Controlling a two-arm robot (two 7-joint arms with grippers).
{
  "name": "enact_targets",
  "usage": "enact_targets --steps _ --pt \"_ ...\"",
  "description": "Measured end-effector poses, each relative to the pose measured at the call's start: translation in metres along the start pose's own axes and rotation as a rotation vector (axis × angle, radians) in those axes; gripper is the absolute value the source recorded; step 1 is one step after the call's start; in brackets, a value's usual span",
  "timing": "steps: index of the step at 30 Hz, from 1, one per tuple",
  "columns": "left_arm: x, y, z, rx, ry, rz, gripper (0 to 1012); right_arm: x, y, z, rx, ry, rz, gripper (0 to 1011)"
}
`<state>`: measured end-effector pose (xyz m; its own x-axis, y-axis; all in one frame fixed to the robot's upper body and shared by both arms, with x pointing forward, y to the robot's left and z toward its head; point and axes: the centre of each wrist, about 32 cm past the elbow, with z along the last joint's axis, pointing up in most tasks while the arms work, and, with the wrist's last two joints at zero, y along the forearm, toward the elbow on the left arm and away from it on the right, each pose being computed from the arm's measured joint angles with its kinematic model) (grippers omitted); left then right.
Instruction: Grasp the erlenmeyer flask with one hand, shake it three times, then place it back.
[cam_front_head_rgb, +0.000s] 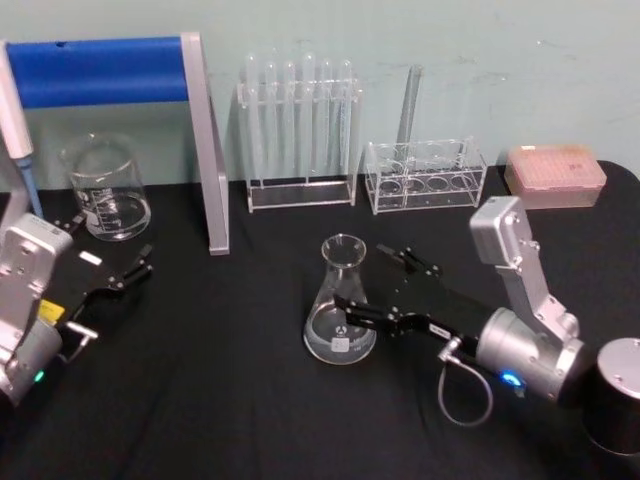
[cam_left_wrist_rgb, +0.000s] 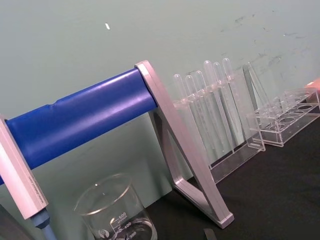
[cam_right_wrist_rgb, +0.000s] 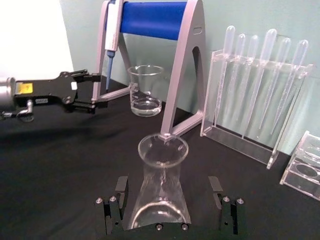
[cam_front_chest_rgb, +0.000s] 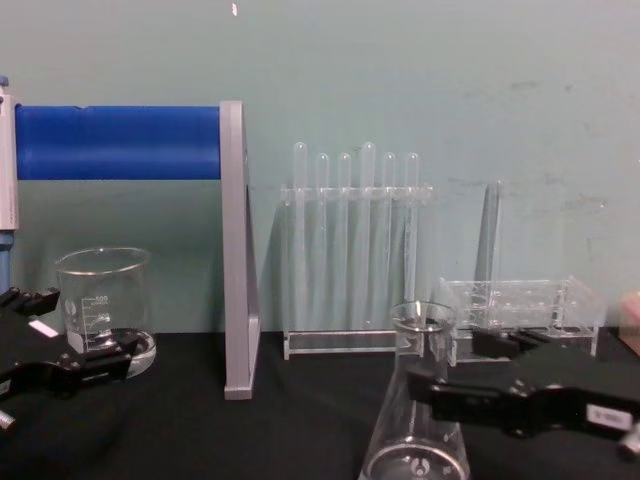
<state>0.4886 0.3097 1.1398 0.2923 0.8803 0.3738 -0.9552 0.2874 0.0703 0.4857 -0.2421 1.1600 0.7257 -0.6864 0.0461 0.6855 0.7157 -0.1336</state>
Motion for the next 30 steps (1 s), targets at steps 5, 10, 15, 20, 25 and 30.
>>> enact_targets --steps 5,10,15,20,25,30 --pt "0.0000 0.0000 0.0000 0.000 0.000 0.000 1001 0.004 -0.016 0.000 -0.008 -0.014 0.037 1000" --pt "0.0000 0.0000 0.0000 0.000 0.000 0.000 1001 0.009 -0.032 0.001 -0.011 -0.033 0.069 1000" --pt "0.0000 0.0000 0.0000 0.000 0.000 0.000 1001 0.015 -0.046 0.003 -0.010 -0.043 0.052 1000" --pt "0.0000 0.0000 0.0000 0.000 0.000 0.000 1001 0.020 -0.051 0.005 0.002 -0.043 -0.022 1000" --pt "0.0000 0.0000 0.0000 0.000 0.000 0.000 1001 0.026 -0.049 0.008 0.013 -0.042 -0.168 1000" --pt "0.0000 0.0000 0.0000 0.000 0.000 0.000 1001 0.033 -0.038 0.008 0.019 -0.042 -0.329 1000"
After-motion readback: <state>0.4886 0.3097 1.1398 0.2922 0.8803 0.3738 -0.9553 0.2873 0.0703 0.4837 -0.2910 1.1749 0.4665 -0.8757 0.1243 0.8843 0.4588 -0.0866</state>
